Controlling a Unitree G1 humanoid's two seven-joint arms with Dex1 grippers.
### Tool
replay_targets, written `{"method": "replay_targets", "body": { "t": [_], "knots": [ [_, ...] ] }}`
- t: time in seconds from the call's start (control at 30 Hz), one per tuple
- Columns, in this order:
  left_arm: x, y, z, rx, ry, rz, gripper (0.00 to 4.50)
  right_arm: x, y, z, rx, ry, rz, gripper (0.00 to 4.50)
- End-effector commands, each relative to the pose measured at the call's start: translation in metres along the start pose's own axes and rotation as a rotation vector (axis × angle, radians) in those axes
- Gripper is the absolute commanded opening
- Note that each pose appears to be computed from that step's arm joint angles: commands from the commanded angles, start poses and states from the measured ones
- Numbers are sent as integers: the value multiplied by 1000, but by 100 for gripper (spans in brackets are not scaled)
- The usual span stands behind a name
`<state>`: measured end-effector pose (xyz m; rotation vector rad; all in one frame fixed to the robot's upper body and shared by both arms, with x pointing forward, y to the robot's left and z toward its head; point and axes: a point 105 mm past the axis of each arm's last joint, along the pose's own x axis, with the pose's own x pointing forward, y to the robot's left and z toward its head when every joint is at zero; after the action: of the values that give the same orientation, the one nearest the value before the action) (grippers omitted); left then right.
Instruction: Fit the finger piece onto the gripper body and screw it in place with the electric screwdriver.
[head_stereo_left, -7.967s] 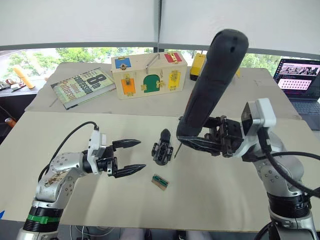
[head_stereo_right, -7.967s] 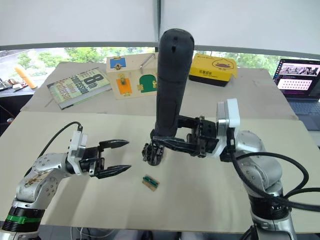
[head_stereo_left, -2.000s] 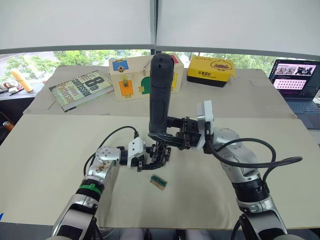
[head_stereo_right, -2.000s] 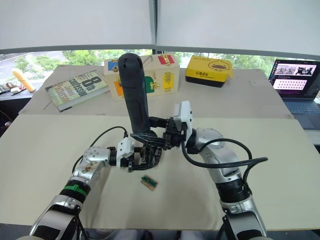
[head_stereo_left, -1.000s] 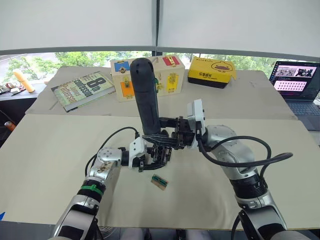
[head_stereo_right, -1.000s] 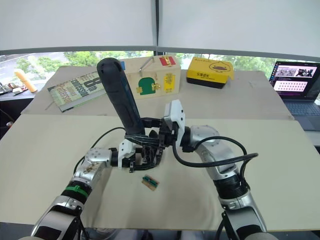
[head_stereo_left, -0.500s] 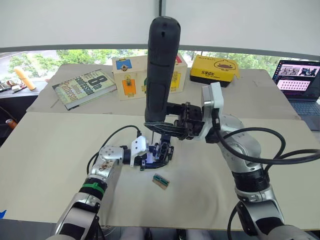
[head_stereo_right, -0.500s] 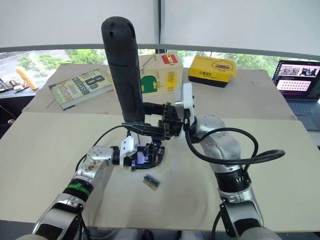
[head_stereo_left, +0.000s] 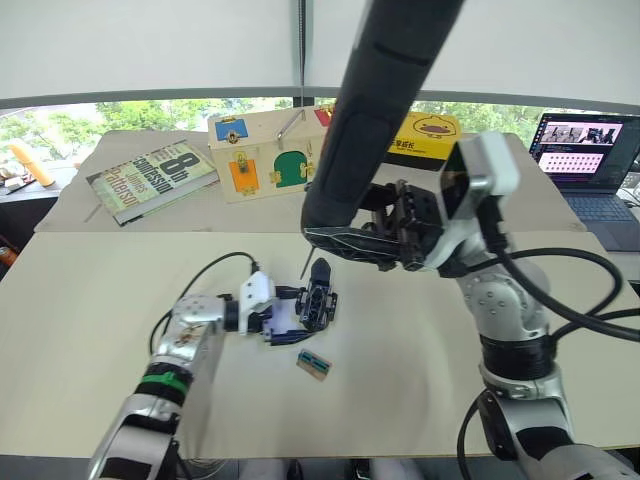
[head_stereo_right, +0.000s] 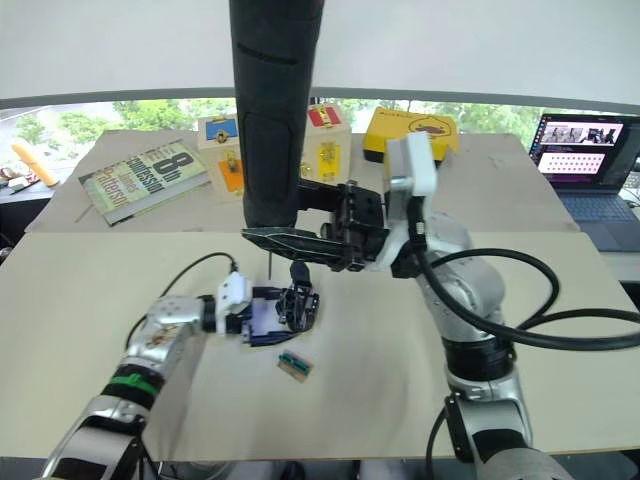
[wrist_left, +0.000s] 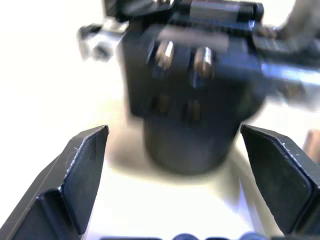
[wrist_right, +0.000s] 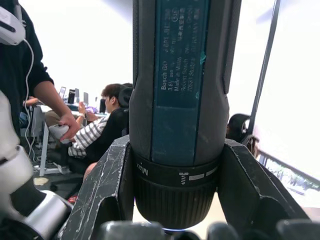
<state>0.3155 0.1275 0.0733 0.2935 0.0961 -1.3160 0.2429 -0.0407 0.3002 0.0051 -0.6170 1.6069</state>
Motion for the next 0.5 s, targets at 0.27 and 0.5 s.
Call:
{"method": "replay_targets", "body": {
  "t": [0.27, 0.5],
  "knots": [
    [-92, -28, -11, 14, 99, -68, 447, -58, 37, 8, -68, 188, -121, 190],
    [-101, -41, -7, 10, 123, -111, 447, -80, 68, -13, 3, 284, -166, 190]
  ]
}}
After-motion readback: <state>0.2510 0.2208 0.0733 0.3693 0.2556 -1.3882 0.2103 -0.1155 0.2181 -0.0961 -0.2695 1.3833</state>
